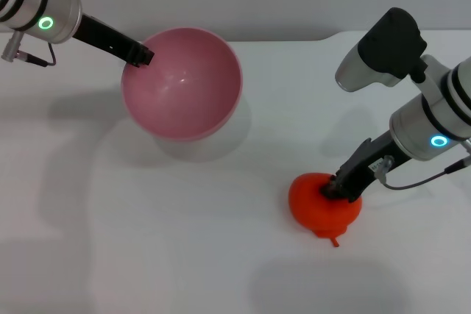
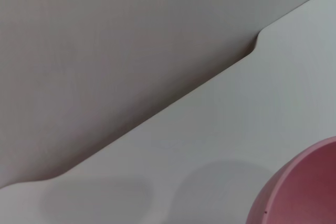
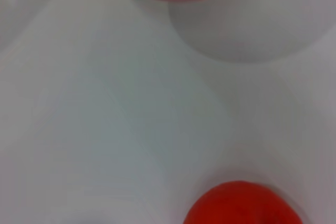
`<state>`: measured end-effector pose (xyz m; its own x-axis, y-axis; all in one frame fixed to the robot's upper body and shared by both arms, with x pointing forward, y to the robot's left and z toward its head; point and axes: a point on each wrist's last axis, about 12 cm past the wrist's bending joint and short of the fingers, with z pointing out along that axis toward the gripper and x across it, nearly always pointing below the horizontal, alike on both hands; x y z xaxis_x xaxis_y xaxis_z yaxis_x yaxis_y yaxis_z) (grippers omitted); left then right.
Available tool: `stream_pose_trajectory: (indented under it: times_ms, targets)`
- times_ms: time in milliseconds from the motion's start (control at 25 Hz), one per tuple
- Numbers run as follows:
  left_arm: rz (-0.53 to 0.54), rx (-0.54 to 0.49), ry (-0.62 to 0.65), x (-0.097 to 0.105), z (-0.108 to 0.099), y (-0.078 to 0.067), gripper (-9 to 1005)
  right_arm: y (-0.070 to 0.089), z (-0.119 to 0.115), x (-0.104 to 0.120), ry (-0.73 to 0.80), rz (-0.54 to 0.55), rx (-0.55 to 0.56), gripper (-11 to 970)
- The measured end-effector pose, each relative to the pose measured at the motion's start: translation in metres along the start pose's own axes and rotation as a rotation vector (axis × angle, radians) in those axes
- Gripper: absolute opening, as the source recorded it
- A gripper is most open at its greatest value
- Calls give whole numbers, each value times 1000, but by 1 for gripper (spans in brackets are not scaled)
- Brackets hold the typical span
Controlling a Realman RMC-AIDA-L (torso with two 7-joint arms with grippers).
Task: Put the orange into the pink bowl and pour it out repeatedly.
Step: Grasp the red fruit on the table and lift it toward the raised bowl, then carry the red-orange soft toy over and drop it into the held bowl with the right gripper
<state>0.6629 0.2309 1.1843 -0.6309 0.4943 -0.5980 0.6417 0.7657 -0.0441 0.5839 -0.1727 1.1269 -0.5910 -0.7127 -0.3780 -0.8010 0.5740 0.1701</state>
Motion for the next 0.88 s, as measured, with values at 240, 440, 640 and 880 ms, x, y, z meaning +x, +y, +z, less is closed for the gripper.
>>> stream_pose_trajectory:
  times_ms: [240, 440, 640, 880]
  targets:
    - [-1, 0, -2, 0, 1, -1, 43, -3, -4, -3, -29, 0, 23, 91]
    - [6, 3, -3, -2, 1, -3, 43, -13, -39, -8, -189, 24, 114, 53]
    - [17, 5, -1, -5, 2, -5, 43, -9, -95, -18, -392, -10, 261, 50]
    - [42, 17, -1, -11, 6, -13, 43, 17, -137, -42, -551, -145, 362, 50]
